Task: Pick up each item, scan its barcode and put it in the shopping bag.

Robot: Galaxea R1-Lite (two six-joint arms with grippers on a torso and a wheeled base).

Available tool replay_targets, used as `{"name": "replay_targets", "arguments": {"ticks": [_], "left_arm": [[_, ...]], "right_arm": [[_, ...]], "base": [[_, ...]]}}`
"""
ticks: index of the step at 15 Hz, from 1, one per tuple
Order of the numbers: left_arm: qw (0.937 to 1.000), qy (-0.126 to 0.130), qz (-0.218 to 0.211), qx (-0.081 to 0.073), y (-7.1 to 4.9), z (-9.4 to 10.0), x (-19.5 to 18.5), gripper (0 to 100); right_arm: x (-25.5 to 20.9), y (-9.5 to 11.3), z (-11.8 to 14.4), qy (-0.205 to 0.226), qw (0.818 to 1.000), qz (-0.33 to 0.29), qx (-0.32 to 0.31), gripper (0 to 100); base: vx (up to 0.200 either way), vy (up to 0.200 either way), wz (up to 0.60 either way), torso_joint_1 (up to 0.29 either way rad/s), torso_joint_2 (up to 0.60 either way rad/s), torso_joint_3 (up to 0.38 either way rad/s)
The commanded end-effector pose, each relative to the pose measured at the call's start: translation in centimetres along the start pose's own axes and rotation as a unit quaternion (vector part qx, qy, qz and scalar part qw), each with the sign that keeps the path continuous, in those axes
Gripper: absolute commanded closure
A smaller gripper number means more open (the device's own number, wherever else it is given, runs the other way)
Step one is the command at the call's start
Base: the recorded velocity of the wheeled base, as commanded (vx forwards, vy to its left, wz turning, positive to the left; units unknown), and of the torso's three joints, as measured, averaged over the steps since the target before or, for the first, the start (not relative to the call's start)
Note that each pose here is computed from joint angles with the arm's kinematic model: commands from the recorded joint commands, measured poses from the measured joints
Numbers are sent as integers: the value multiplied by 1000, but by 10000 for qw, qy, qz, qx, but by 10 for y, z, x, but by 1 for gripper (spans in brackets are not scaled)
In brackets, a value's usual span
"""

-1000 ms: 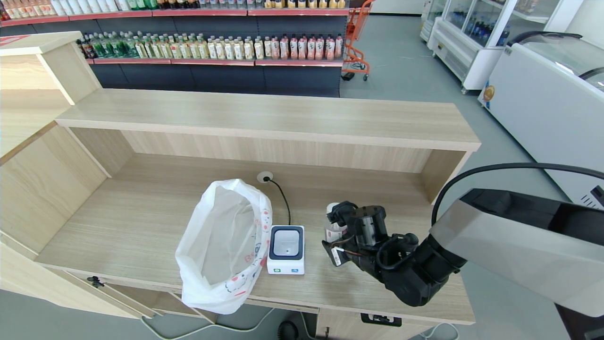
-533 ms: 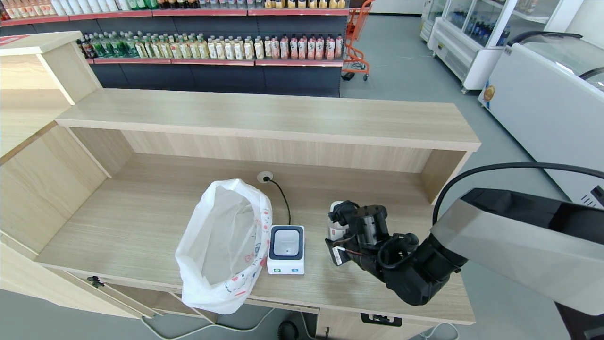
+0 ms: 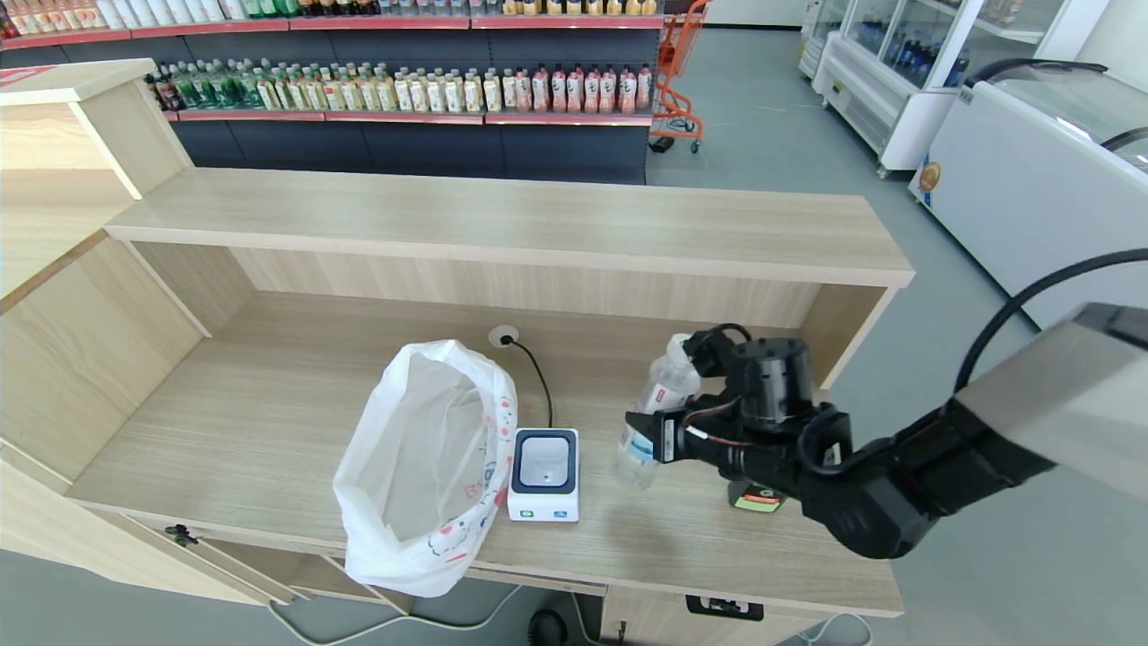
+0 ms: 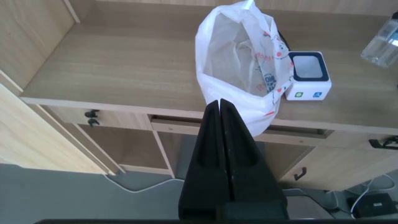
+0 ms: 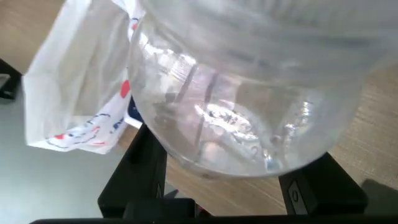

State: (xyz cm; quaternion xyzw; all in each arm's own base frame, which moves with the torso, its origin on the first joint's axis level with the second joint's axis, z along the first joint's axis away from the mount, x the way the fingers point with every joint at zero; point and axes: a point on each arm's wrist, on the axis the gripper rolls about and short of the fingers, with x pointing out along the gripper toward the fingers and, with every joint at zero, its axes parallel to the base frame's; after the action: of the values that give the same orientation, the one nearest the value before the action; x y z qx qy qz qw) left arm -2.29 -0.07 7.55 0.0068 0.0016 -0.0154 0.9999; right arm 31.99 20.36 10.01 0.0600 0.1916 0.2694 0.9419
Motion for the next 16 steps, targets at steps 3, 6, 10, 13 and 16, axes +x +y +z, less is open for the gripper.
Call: {"name": "replay_targets", "arguments": {"ticks": [3,6,10,13,16], "left_arm": [[10000,-9,1,1,0,0,0,100],[10000,6,1,1,0,0,0,100],[10000,6,1,1,0,0,0,100],[10000,-2,1,1,0,0,0,100],[10000,-2,1,1,0,0,0,100]], "right_arm": [[-92,-12,79,-1062,9862,1247,244,100],[-173,-4,106,-1163,9617,2480,94,100],[-245,16,110,-998,9424,3192,-96,100],[-265,29,105,-973,9330,3458,-206,100],[-268,30,105,-1207,9287,3415,-800,100]], "base": [[0,0,0,0,0,0],[0,0,0,0,0,0],[0,0,0,0,0,0],[0,0,0,0,0,0],[0,0,0,0,0,0]]}}
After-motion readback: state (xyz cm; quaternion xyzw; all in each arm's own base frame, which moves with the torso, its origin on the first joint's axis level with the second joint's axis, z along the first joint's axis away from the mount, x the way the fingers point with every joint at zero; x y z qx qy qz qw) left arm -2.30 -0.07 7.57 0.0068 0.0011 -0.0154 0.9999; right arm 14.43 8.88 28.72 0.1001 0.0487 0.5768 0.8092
